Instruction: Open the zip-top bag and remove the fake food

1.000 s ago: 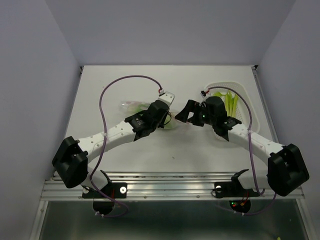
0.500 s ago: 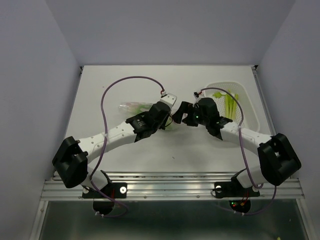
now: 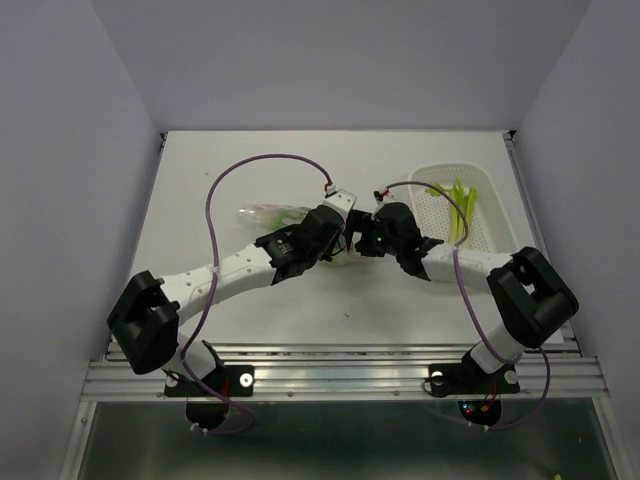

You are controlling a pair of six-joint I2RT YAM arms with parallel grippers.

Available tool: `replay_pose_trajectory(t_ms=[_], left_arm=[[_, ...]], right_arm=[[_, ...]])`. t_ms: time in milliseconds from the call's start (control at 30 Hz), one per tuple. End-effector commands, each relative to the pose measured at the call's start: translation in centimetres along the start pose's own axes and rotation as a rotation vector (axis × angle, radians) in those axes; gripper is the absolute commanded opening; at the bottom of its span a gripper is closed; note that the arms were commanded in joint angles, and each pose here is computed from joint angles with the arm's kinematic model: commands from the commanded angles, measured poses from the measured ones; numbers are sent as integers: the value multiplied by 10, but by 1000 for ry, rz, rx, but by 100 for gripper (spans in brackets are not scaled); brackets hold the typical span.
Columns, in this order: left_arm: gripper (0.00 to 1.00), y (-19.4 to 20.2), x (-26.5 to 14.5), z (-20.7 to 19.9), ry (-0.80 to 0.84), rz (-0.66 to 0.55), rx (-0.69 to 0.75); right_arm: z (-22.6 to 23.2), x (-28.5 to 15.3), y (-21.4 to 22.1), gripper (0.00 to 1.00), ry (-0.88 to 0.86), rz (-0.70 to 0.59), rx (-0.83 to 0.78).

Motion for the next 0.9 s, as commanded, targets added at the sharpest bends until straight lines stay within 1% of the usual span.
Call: replay_pose_trajectory(t_ms=[0,433,500,567,600,633,867], left_arm=[[0,-23,-5,-5,15,-60,-13],[0,-21,-1,-9,26,-54,-8],[0,-20,-2,-9,24,-53,-5],[0,-20,-1,-9,22,-52,-6],[0,-20,-2,-8,19,-52,-6],[0,-19,-2,-8,18,-51,-6],[0,-15,-2,-2,-24,-38,-17]], right_arm=[[26,10,-15,100,-76,-85,-40],[11,32,5,100,19,-69,-43],[12,33,7,98,23,-73,-44],[12,33,4,81,31,-91,-36],[10,32,1,70,43,-106,-34],[9,30,-3,57,55,-128,-31],[25,11,-13,41,40,-158,-47]])
Point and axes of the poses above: each gripper's point midway between its finger pads, its own x axis out along the fingers, its own z axis along the line the jaws close on, y = z × x, the point moved 2 cm from there along -x, back along the fingers, and after that the axes turned 3 degrees about x, right-handed, at the moved point
